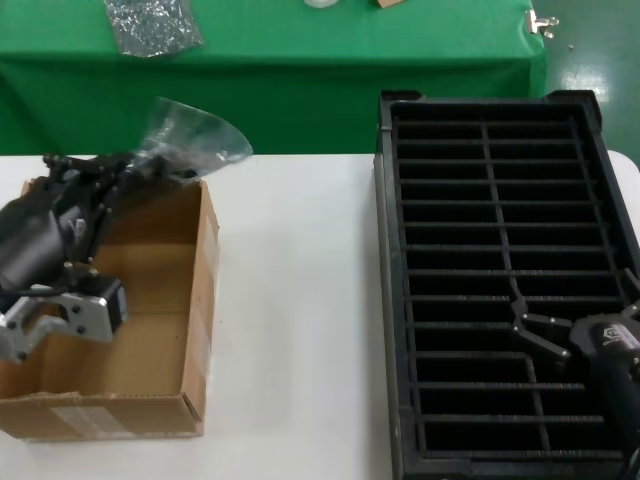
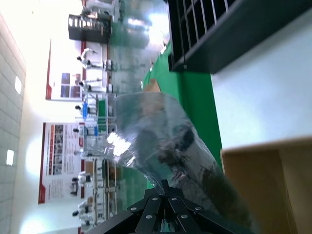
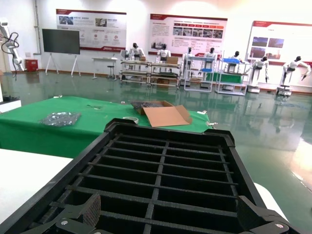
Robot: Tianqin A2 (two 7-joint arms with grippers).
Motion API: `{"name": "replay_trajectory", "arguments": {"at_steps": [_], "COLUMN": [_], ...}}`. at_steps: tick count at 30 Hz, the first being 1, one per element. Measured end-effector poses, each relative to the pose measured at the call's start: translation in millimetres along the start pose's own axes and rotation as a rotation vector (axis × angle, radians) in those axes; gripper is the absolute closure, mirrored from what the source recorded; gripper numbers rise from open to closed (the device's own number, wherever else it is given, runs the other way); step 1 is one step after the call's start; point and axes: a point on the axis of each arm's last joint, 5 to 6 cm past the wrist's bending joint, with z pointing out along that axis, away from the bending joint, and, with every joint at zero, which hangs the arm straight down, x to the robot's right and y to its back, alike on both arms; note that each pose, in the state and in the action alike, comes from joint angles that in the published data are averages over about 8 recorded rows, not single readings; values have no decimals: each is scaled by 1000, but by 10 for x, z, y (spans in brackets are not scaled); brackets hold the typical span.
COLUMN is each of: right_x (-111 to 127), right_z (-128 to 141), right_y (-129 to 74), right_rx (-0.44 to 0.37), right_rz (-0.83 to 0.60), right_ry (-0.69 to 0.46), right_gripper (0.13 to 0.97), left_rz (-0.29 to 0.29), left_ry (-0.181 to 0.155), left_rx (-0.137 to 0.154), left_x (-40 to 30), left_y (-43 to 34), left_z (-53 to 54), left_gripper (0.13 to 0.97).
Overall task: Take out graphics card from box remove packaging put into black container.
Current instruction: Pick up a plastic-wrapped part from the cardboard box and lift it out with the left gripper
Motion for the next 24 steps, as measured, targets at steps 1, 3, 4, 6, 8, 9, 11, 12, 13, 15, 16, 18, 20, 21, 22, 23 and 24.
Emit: {"name": "replay_trajectory", "arguments": {"at_steps": [1,3,4,6,8,9,11,12,13,15,16,18,20,21,22,23,24], "right_x": [0,0,0,0,0,0,0,0,0,0,0,0,0,0,0,0,0], "right_z": [0,0,0,0,0,0,0,0,0,0,0,0,0,0,0,0,0], "right_y": [0,0,0,0,0,0,0,0,0,0,0,0,0,0,0,0,0], "right_rx": [0,0,0,0,0,0,0,0,0,0,0,0,0,0,0,0,0], "right_rz": [0,0,0,0,0,0,0,0,0,0,0,0,0,0,0,0,0], "right_ry": [0,0,0,0,0,0,0,0,0,0,0,0,0,0,0,0,0], "right_gripper": [130,130,130,130,130,130,130,130,130,130,130,130,130,130,130,130,130], "left_rz": [-3,-11,-15,-22,-28,-30,-31,-30,-29,-25,-22,-18,-16,-16,-15,-15,-15], "left_ry": [-3,-7,-8,-6,-2,0,8,12,16,22,24,27,28,28,28,28,28], "left_rx": [10,33,46,73,102,116,144,157,170,192,201,213,220,222,223,223,223], "left_x": [-5,-6,-2,17,44,61,99,120,141,181,198,224,240,243,245,246,247], "left_y": [-29,-93,-126,-201,-278,-316,-390,-427,-463,-525,-551,-590,-613,-618,-621,-622,-623], "left_z": [-15,-35,-42,-48,-50,-49,-47,-46,-44,-41,-40,-37,-35,-35,-35,-34,-34], "left_gripper": [958,958,958,958,958,958,958,958,958,958,958,958,958,958,958,958,958]}}
